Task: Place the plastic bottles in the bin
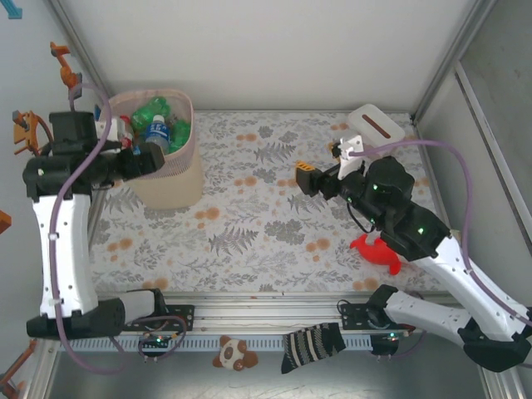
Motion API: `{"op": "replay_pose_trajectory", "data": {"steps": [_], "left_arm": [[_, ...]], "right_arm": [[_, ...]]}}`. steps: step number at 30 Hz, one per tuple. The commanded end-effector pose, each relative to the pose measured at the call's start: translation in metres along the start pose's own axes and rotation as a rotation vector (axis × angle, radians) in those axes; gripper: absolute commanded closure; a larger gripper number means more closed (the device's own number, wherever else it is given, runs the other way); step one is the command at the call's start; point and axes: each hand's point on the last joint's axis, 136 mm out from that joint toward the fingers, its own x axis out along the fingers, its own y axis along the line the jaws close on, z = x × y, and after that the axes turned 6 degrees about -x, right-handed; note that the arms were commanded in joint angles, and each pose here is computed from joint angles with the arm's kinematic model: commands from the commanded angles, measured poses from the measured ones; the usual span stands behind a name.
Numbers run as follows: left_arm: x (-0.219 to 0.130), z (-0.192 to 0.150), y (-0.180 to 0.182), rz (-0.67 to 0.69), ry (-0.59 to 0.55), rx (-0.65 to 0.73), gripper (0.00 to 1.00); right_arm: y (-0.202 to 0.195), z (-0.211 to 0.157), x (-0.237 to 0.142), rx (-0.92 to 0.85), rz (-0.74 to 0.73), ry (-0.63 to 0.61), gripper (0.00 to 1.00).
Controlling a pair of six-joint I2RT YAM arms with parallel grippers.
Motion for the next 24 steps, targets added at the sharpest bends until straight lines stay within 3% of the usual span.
{"op": "replay_pose_trajectory", "data": {"steps": [1,11,17,24], "left_arm": [[0.009,-0.011,0.006,-0.025,-0.055,-0.034,0.03],[0.083,-0.065,0.064,0.081,-0.128,-0.127,0.03],[0.125,-0.064,0.081,0.125,-0.24,-0.008,0.03],[0.169,-0.061,0.105,0.223,-0.395,0.092,0.03]], "right_arm": [[-0.038,-0.03,-0.011,-0.025,-0.212,0.077,0.03],[-0.123,-0.137,-0.016,0.032,-0.551,0.304,0.01],[-0.176,-0.217,-0.018,0.061,-0.738,0.414,0.01],[-0.214,-0.288,-0.012,0.083,-0.829,0.482,0.01]]}}
